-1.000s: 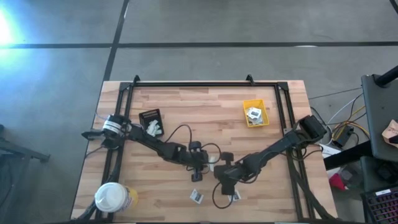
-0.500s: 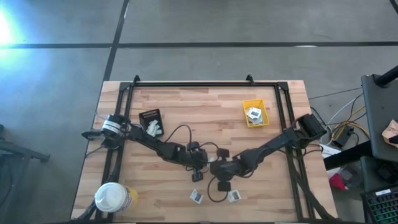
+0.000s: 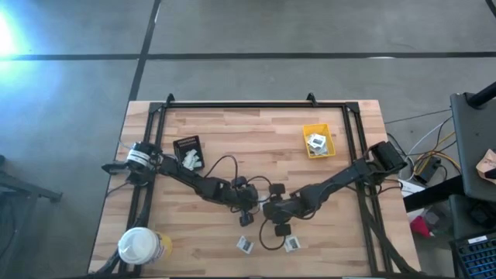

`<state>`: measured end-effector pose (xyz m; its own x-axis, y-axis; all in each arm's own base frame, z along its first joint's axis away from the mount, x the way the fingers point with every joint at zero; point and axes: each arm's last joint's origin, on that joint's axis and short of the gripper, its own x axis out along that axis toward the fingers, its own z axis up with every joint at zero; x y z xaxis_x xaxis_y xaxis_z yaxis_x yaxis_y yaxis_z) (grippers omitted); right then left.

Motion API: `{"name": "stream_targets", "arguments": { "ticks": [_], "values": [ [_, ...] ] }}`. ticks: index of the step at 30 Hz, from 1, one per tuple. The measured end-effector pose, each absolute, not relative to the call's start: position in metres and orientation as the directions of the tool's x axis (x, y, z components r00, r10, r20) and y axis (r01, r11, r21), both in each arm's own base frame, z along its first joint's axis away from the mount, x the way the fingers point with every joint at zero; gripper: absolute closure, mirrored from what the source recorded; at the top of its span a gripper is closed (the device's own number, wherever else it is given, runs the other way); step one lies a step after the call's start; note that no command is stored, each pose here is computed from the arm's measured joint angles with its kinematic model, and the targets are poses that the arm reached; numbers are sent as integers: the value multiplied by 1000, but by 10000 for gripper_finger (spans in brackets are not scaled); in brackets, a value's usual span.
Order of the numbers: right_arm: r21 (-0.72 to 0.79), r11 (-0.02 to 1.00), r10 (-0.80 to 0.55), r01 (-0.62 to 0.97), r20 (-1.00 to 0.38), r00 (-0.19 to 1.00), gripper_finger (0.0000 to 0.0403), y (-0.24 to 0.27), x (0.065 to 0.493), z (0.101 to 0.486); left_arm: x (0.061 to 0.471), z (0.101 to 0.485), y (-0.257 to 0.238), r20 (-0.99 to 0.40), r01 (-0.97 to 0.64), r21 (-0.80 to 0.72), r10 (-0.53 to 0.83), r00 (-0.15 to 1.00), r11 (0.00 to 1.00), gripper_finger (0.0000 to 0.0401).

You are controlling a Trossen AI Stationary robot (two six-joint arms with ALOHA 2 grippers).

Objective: Pick & Place First Aid Supplies
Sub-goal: Put the green bandage into the black bin

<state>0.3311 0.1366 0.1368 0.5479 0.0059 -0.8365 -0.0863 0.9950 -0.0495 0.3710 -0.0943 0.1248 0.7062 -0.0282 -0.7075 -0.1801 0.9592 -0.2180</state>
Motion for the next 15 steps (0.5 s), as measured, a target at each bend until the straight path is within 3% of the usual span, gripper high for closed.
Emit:
{"name": "stream_targets", "arguments": {
  "ticks": [15],
  "values": [
    [-40,994,27,-100,-805,592,271,133,324,122,371,125,-95,-701,-294,-335,-28,712,895,392]
  ]
}}
